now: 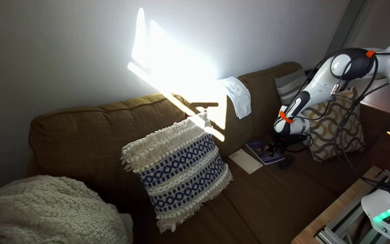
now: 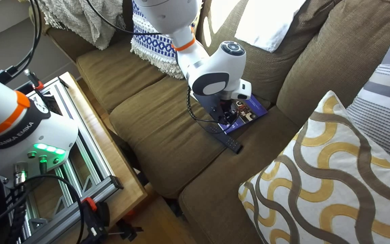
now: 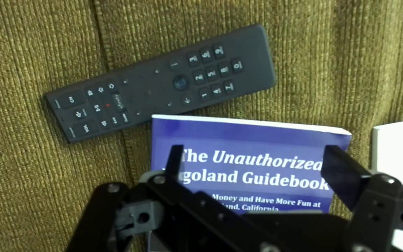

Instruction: Remove the white book from the blue book, put it on the sofa and then put the blue book on top of the white book

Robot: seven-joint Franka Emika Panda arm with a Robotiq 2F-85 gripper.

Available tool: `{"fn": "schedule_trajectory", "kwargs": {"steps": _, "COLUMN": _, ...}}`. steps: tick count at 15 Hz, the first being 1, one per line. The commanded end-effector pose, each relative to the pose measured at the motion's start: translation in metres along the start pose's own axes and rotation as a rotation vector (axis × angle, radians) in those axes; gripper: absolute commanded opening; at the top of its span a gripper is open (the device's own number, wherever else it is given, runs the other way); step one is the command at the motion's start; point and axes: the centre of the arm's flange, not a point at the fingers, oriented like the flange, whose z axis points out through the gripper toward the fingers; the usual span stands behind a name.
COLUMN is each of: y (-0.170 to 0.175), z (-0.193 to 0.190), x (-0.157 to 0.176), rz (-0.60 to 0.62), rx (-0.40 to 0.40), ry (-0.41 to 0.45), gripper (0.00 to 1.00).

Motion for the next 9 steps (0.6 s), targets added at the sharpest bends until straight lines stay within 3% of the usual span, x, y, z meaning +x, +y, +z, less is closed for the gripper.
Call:
{"fn": "schedule_trajectory", "kwargs": {"steps": 1, "y": 0.001, "z": 0.0, "x": -0.001, "rz": 0.004, "rx": 0.005, "ry": 0.001, "gripper": 1.0}}
{"fn": "schedule_trajectory", "kwargs": {"steps": 4, "y": -0.004, "z": -0.001, "x": 0.001, "rz": 0.001, "rx": 0.012, "ry": 0.004, "gripper": 1.0}}
{"fn": "schedule_trajectory", "kwargs": {"steps": 9, "y": 0.039, "z": 0.012, "x": 0.0, "rz": 0.009, "rx": 0.08, "ry": -0.013, "gripper": 1.0}}
